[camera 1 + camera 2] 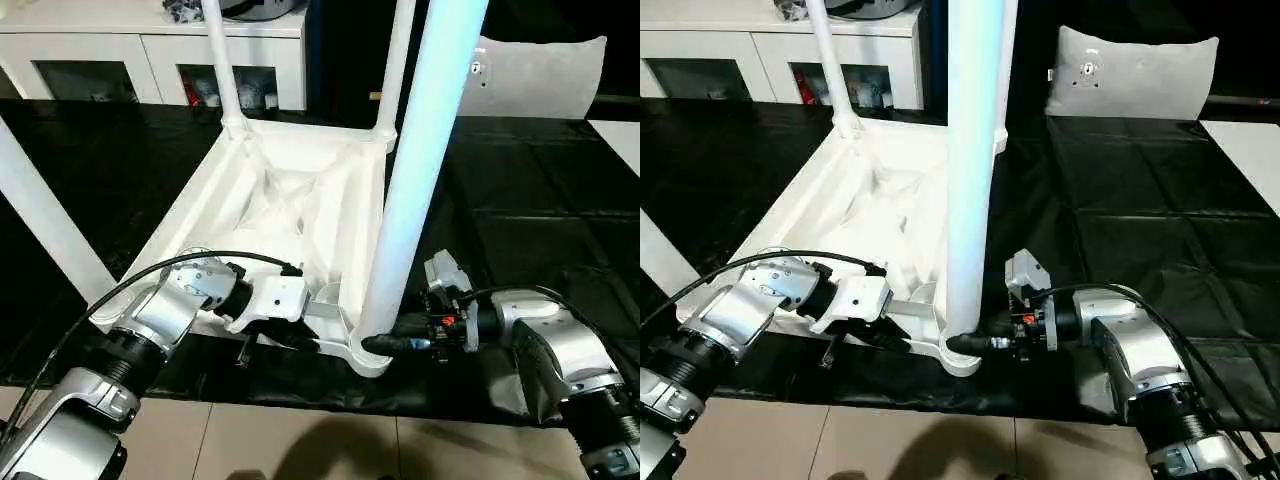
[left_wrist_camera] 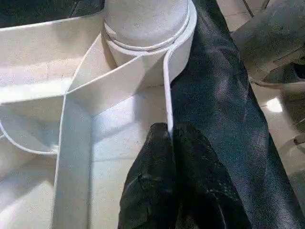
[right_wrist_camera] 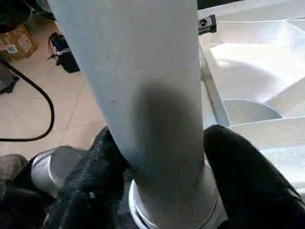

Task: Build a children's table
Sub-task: Rotate leg to tighten

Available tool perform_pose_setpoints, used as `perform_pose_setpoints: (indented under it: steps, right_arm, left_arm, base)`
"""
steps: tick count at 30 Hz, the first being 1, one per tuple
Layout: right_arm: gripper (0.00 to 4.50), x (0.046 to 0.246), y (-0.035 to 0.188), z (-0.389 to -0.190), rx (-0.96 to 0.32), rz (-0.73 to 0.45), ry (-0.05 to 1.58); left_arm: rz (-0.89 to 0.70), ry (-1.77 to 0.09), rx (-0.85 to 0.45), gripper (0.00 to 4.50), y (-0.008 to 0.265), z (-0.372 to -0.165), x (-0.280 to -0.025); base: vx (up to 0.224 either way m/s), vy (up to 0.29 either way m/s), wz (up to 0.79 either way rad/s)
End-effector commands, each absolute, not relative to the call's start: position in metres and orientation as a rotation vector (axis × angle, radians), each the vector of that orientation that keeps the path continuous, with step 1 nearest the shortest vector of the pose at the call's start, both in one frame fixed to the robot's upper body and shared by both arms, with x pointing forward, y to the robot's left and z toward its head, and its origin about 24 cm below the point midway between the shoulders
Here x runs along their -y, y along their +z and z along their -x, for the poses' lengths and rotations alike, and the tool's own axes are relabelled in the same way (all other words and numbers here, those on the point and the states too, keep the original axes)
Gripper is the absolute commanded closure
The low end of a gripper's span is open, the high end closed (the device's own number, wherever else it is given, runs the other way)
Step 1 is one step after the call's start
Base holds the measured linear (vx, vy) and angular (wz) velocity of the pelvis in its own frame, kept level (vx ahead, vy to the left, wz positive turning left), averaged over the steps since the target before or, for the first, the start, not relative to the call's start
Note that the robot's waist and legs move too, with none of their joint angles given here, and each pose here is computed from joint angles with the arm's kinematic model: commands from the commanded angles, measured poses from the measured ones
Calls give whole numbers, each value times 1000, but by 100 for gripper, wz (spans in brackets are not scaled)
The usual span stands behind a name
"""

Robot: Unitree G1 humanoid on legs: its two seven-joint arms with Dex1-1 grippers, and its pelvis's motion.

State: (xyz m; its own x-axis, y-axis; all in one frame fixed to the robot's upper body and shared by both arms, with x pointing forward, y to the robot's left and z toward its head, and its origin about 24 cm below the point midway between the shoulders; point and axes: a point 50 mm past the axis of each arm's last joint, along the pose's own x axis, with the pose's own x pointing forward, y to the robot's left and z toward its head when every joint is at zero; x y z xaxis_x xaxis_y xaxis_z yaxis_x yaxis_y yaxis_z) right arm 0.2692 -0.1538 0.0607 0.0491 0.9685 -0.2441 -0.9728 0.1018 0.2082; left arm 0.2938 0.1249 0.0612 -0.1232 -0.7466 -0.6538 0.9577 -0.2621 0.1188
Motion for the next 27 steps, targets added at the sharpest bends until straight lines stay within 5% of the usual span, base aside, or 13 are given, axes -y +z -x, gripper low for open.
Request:
perform_pose_setpoints:
  steps: [1, 7, 12, 21, 24, 27]
  right_arm:
    - [211, 153, 63, -268, -360, 5, 1499]
    - [245, 148, 61, -265, -374, -46, 1486]
    - [250, 138, 57, -276, -353, -9, 1299]
    - [252, 98, 53, -319, -345, -114, 680]
    - [252, 91, 53, -318, -314, -71, 712]
    - [184, 87, 53, -315, -307, -79, 739]
  left_arm:
    - [-774, -1794, -438, 450, 54, -286, -122]
    - [-689, -1756, -460, 450, 53, -286, -120]
    - [-559, -1623, -449, 450, 54, -290, -112]
    - [-463, -1190, -355, 450, 62, -312, -72]
    - [-446, -1175, -346, 450, 64, -312, -67]
    - [-449, -1167, -347, 450, 65, -311, -65]
  base:
    - [0, 0, 0]
    - [0, 0, 0]
    - [0, 0, 0]
    - [-11, 0, -2]
    - [0, 0, 0]
    - [0, 0, 0]
